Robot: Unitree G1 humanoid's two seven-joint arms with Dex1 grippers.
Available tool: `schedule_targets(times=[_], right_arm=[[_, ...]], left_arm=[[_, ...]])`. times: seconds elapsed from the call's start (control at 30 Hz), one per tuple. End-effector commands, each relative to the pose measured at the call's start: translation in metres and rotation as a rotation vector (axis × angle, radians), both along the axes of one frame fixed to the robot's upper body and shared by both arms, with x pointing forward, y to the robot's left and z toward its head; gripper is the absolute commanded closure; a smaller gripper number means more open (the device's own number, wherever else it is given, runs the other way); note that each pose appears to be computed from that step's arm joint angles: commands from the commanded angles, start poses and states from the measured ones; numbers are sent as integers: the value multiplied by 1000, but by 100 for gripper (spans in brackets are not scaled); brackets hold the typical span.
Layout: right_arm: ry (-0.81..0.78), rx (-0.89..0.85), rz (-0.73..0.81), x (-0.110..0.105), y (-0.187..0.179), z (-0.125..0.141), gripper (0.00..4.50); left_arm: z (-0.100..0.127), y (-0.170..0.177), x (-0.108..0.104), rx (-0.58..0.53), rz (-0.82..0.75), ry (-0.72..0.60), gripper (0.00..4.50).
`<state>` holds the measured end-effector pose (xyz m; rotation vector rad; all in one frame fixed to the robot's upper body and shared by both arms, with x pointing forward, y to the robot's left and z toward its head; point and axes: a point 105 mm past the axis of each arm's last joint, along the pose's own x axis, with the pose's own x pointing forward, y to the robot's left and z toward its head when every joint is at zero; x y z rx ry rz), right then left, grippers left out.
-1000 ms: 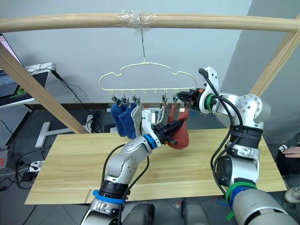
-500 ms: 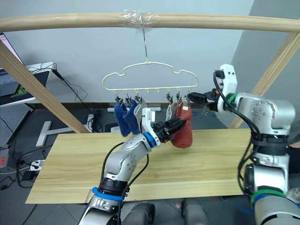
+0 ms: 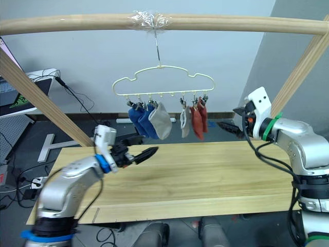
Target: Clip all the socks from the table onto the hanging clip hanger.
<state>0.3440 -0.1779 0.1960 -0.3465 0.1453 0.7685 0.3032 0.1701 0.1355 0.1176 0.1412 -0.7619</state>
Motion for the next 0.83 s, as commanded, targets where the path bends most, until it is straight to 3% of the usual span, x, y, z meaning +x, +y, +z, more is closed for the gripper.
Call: schedule_targets(times=[0.03,0.27,0.5,0.83], right_arm=[[-90,-74,98,-5,1,-1,0],[-58,82,169,-12,1,9,0],[-43,82,184,-16,0,6,0],[-37,82,195,-23,-6,11,0]], left_arm=[[21,27,-4,70,38,-80,1],[36,101,-16,220,222,-113,1],[38,122,-17,221,285,-114,1],[38,122,-16,194,236,-89,1]])
